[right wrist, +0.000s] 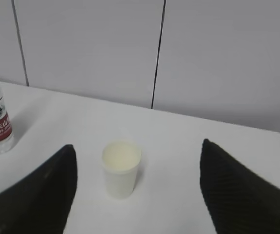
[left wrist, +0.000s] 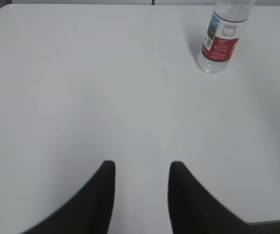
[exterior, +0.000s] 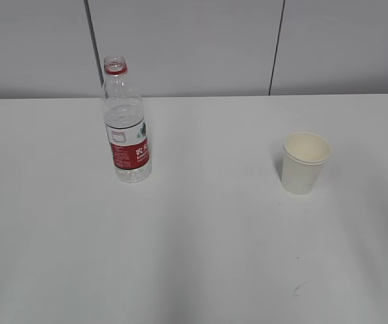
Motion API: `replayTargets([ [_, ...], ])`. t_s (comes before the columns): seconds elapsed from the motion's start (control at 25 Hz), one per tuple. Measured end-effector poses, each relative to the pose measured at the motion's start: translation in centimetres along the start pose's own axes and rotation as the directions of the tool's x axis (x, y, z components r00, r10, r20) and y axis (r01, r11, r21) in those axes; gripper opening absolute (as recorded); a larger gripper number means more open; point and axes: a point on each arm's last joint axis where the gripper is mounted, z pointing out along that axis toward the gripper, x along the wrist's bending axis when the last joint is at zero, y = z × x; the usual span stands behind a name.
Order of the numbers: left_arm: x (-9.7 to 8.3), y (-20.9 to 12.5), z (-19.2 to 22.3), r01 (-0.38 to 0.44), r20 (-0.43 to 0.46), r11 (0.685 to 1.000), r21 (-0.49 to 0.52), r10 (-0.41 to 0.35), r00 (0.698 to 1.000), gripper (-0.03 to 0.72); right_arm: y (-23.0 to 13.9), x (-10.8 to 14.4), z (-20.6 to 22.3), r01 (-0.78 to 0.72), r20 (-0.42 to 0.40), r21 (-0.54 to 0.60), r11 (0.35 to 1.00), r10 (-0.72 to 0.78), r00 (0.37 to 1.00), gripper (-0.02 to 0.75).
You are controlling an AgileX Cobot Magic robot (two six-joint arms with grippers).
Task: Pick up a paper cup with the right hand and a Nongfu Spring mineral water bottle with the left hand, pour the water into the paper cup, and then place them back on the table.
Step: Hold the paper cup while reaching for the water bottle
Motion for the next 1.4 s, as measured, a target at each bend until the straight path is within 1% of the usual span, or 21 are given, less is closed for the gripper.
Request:
replayTargets([
  [0.08, 0.0, 0.1, -0.1, -0.020, 0.004, 1.000, -0.007, 0.020, 1.000, 0.239, 0.0, 0.0, 1.7, 0.000, 0.004, -0.033, 0.999, 0.000, 1.000, 0.588],
  [0.16, -0.1, 0.4, -0.3, -0.061, 0.007, 0.998, -0.035, 0.061, 0.998, 0.239, 0.1, 0.0, 3.2, 0.000, 0.009, -0.082, 0.997, 0.000, 1.000, 0.588],
  [0.24, -0.1, 1.3, -0.5, -0.103, 0.001, 0.987, -0.123, 0.104, 0.995, 0.239, -0.2, 0.0, 4.3, -0.023, 0.009, -0.121, 0.992, 0.024, 1.000, 0.588],
  [0.28, -0.1, 1.9, -0.6, -0.115, -0.005, 0.976, -0.187, 0.116, 0.993, 0.239, -0.3, 0.0, 4.9, -0.035, 0.009, -0.132, 0.991, 0.037, 0.999, 0.588],
  [0.4, -0.3, 3.7, -0.7, -0.122, -0.017, 0.931, -0.343, 0.124, 0.992, 0.239, -1.2, 0.1, 6.1, -0.056, 0.008, -0.110, 0.992, 0.057, 0.998, 0.588],
  [0.48, -0.4, 4.7, -0.2, -0.112, -0.010, 0.911, -0.397, 0.118, 0.993, 0.239, -1.8, 0.1, 6.7, -0.069, 0.009, -0.107, 0.992, 0.070, 0.997, 0.588],
  [0.6, -0.6, 6.0, 1.1, -0.099, 0.000, 0.891, -0.443, 0.111, 0.994, 0.239, -2.3, 0.2, 7.1, -0.072, 0.016, -0.143, 0.987, 0.075, 0.997, 0.588],
  [0.72, -0.7, 7.3, 2.8, -0.097, -0.006, 0.857, -0.506, 0.109, 0.994, 0.239, -2.6, 0.1, 7.1, -0.107, 0.019, -0.156, 0.982, 0.111, 0.994, 0.588],
  [0.76, -0.7, 7.5, 3.4, -0.096, -0.007, 0.853, -0.513, 0.108, 0.994, 0.239, -2.6, 0.1, 7.1, -0.118, 0.019, -0.158, 0.980, 0.122, 0.992, 0.588],
  [0.84, -0.8, 7.9, 5.2, -0.095, -0.007, 0.855, -0.510, 0.106, 0.994, 0.239, -2.6, 0.1, 7.1, -0.130, 0.020, -0.161, 0.978, 0.134, 0.991, 0.588],
  [0.88, -0.8, 7.9, 6.2, -0.094, -0.006, 0.864, -0.495, 0.105, 0.994, 0.239, -2.6, 0.1, 7.1, -0.132, 0.020, -0.161, 0.978, 0.137, 0.990, 0.588],
  [1.04, -0.8, 7.8, 9.6, -0.069, 0.001, 0.864, -0.499, 0.080, 0.997, 0.239, -2.5, 0.0, 7.1, -0.137, 0.020, -0.164, 0.977, 0.143, 0.990, 0.588],
  [1.12, -0.8, 7.5, 11.4, -0.061, 0.001, 0.874, -0.483, 0.070, 0.998, 0.239, -2.6, 0.1, 7.1, -0.132, 0.020, -0.162, 0.978, 0.137, 0.990, 0.588],
  [1.16, -0.8, 7.3, 12.3, -0.059, 0.001, 0.885, -0.461, 0.067, 0.998, 0.239, -2.6, 0.1, 7.2, -0.132, 0.020, -0.161, 0.978, 0.137, 0.990, 0.588],
  [1.2, -0.8, 7.2, 13.0, -0.059, -0.001, 0.890, -0.452, 0.065, 0.998, 0.239, -2.6, 0.1, 7.2, -0.131, 0.020, -0.158, 0.979, 0.136, 0.991, 0.588],
  [1.24, -0.8, 7.1, 13.8, -0.058, -0.002, 0.899, -0.434, 0.064, 0.998, 0.239, -2.7, 0.1, 7.4, -0.129, 0.020, -0.149, 0.980, 0.134, 0.991, 0.588],
  [1.32, -0.8, 7.0, 15.2, -0.058, -0.005, 0.906, -0.420, 0.062, 0.998, 0.239, -3.1, 0.1, 8.0, -0.123, 0.020, -0.115, 0.986, 0.126, 0.992, 0.588],
  [1.4, -0.8, 7.2, 16.4, -0.052, -0.008, 0.900, -0.432, 0.054, 0.999, 0.239, -3.6, 0.2, 8.8, -0.095, 0.017, -0.073, 0.993, 0.097, 0.995, 0.588],
])
